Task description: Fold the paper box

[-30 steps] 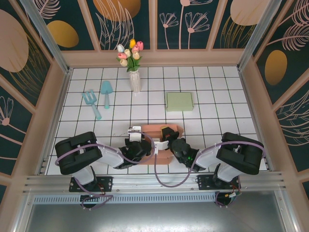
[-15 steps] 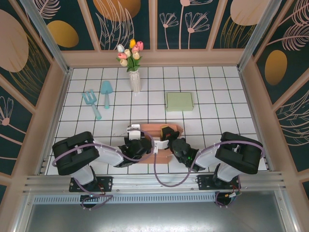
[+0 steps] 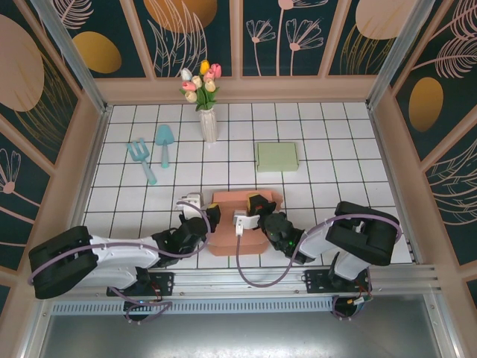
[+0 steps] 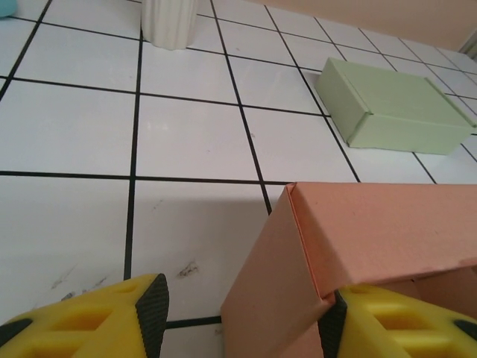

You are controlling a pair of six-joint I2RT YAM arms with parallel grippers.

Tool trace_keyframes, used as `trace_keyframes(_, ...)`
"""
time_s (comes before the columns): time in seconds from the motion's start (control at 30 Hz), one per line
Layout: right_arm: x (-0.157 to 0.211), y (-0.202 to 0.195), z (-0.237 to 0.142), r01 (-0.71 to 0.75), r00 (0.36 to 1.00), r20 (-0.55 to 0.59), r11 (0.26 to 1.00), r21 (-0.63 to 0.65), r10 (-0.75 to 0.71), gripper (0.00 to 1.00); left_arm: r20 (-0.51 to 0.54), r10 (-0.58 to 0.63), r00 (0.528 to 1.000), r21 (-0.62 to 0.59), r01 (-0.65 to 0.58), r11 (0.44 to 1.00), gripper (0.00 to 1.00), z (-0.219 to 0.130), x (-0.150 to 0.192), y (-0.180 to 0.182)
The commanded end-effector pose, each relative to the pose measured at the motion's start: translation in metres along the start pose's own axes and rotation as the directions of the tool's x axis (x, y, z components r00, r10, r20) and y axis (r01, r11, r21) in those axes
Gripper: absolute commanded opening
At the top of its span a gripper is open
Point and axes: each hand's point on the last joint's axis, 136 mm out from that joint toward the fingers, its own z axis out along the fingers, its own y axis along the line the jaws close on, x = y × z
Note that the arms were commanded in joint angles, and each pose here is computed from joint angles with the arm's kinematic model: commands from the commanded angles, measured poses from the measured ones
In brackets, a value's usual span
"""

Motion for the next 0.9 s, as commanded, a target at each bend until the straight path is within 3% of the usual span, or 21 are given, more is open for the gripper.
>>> trace_keyframes(0.0,0.025,0.039,-0.004,0.035,0.996,-0.076,0.991,-0.129,-0.045,0.0,0.015,0.018,1.0,0.019,-0.018,1.0,0.57,-0.003,-0.001,0.004)
trace_keyframes(0.2,0.025,0.039,-0.004,0.033,0.996,-0.079,0.991,-0.13,-0.043,0.0,-0.003,0.045,0.999,0.035,-0.045,0.998,0.56,0.005,0.006,-0.005)
trace_keyframes(0.4,0.025,0.039,-0.005,0.035,0.996,-0.079,0.991,-0.129,-0.046,0.0,0.048,0.064,0.997,-0.08,-0.061,0.995,0.5,0.021,0.0,-0.001)
trace_keyframes(0.6,0.022,0.045,-0.004,0.038,0.996,-0.074,0.988,-0.152,-0.05,0.0,0.119,0.072,0.99,-0.148,-0.054,0.988,0.37,0.025,-0.011,0.004)
trace_keyframes(0.8,0.019,0.046,-0.002,0.007,0.997,-0.075,0.986,-0.168,-0.02,0.01,0.102,0.114,0.988,-0.181,-0.094,0.979,0.09,0.033,-0.004,0.005)
trace_keyframes(0.87,0.017,0.044,-0.002,-0.022,0.997,-0.076,0.984,-0.176,0.009,0.07,0.099,0.106,0.99,-0.186,-0.086,0.979,0.0,0.034,-0.001,0.006)
